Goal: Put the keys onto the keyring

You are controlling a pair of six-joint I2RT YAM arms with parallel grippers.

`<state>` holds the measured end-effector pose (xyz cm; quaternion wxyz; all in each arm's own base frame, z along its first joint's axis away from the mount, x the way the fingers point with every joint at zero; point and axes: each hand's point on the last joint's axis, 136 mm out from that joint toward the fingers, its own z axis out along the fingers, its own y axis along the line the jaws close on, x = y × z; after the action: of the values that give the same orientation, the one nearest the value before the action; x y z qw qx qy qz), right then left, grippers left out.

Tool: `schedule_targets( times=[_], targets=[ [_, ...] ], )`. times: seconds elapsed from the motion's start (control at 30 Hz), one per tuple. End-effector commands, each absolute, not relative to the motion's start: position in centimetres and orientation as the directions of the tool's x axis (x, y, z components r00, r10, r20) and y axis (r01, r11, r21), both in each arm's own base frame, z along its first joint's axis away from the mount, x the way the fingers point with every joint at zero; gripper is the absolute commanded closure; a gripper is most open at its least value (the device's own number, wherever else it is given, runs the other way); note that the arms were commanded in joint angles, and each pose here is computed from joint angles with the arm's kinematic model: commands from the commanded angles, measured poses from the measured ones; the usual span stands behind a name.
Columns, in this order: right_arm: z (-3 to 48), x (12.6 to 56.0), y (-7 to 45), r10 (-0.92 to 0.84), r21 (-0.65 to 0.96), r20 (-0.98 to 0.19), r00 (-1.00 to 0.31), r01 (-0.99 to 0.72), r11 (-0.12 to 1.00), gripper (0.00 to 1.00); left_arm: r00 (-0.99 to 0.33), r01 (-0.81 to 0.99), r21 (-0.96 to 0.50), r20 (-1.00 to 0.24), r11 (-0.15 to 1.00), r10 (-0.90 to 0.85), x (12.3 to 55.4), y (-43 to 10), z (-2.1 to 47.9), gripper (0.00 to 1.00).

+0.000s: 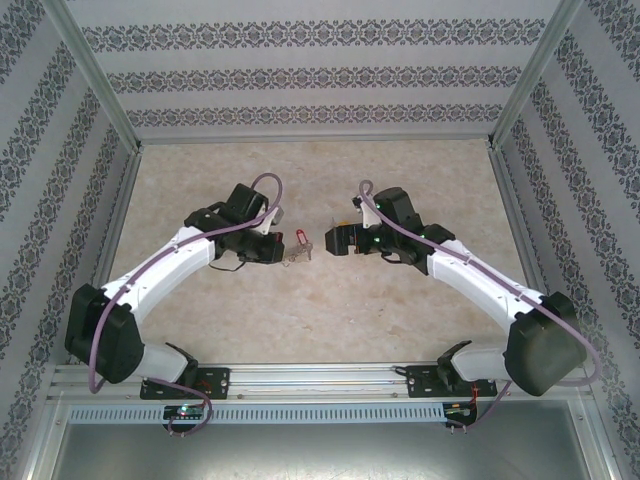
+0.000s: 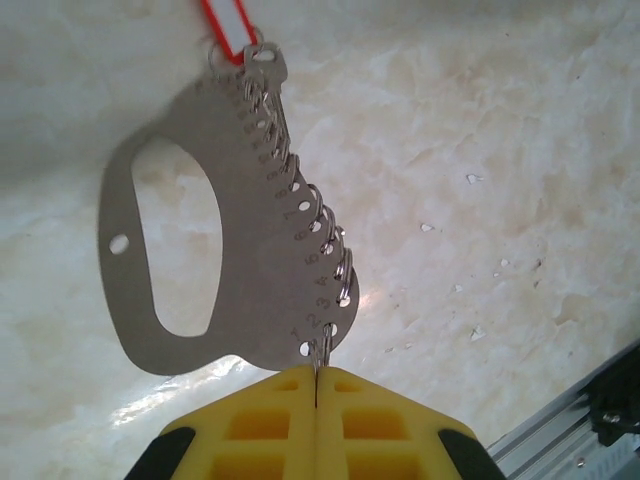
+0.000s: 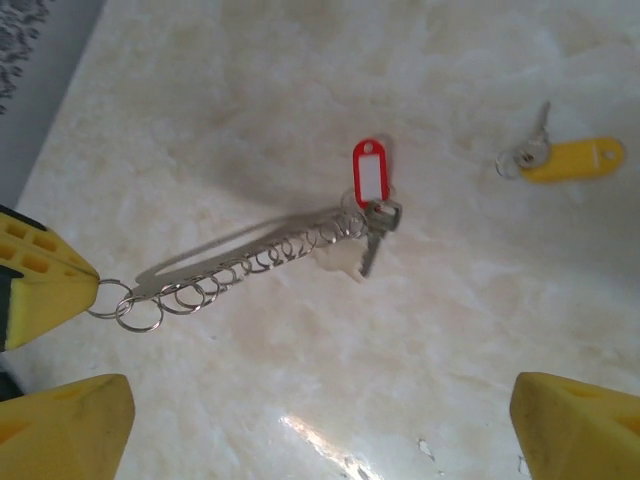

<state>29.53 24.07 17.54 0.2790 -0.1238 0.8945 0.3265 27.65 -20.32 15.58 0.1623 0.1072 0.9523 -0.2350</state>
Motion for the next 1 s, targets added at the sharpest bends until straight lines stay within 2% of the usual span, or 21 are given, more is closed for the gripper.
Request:
schedule_targets(
  times=[0.0,0.17,0.67,0.97],
  targets=[
    [21.5,30.3,24.7,-0.022,0.53,-0.662,-0.75,-0.488,0.693,0.09,-0.845,0.434,-0.342,-0.476,0.833,0.244,27.3,-20.2,18.6,1.0],
    [24.0,30.3,25.5,-0.018,0.556,-0.691,-0.723,-0.547,0.626,0.19,-0.741,0.526,-0.275,-0.613,0.805,0.275,27.9,-20.0,22.0,1.0],
    [31.6,30.6,27.8,-0.015,0.547,-0.776,-0.63,-0.686,0.48,0.27,-0.516,0.713,-0.232,-0.812,0.662,0.271,28.6,-22.8,31.0,1.0],
    [34.9,30.3,28.5,-0.006,0.527,-0.812,-0.584,-0.737,0.424,0.52,-0.399,0.781,-0.217,-0.894,0.585,0.201,28.6,-23.6,36.9,1.0]
  ],
)
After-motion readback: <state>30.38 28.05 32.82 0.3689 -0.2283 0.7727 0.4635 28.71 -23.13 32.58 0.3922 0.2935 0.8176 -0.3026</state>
